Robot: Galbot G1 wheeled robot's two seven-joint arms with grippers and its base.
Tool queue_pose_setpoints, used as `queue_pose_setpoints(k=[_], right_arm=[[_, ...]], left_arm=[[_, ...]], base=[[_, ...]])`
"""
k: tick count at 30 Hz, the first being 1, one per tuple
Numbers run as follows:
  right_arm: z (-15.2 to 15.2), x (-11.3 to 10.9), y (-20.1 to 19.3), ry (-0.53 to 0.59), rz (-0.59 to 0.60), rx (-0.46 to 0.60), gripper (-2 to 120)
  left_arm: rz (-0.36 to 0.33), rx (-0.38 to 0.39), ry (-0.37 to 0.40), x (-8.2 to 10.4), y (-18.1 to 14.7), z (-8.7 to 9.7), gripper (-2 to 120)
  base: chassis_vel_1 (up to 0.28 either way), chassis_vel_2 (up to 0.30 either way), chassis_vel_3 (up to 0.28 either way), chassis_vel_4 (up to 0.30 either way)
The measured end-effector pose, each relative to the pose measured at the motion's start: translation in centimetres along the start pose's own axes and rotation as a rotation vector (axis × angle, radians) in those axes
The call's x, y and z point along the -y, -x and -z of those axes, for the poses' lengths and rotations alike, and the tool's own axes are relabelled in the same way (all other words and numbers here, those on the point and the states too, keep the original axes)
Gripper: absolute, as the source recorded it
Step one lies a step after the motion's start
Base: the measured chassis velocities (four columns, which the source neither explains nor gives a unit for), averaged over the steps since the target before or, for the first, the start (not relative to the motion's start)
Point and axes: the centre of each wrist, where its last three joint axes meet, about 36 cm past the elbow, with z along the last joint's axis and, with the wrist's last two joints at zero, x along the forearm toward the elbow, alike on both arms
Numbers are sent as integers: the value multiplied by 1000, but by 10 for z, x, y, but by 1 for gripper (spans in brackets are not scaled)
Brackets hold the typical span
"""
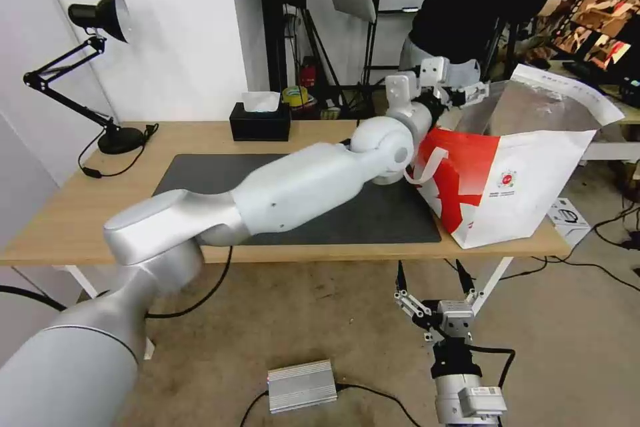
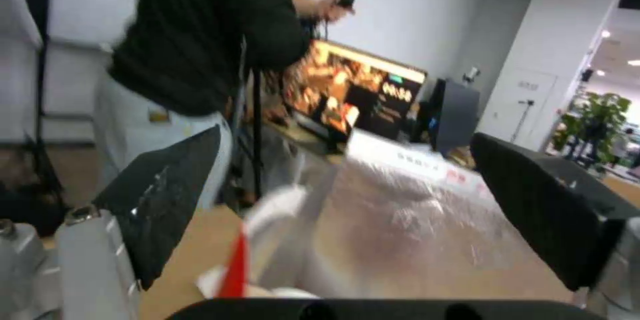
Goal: Pick up the trash from the table and place it into the takeout bag.
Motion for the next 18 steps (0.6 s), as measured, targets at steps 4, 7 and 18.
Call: queue_pose_setpoints(k=[4,7,18], right_arm=[[0,0,0,0,0,0,100],[0,0,0,0,0,0,100],[0,0,0,0,0,0,100]], left_arm=[[-2,86,96,-10,-26,15,100],[0,141,170,-17,-54,24,100],[125,198,276,-58,-165,23,100]], base=[[0,0,0,0],[0,0,0,0],[0,0,0,0]])
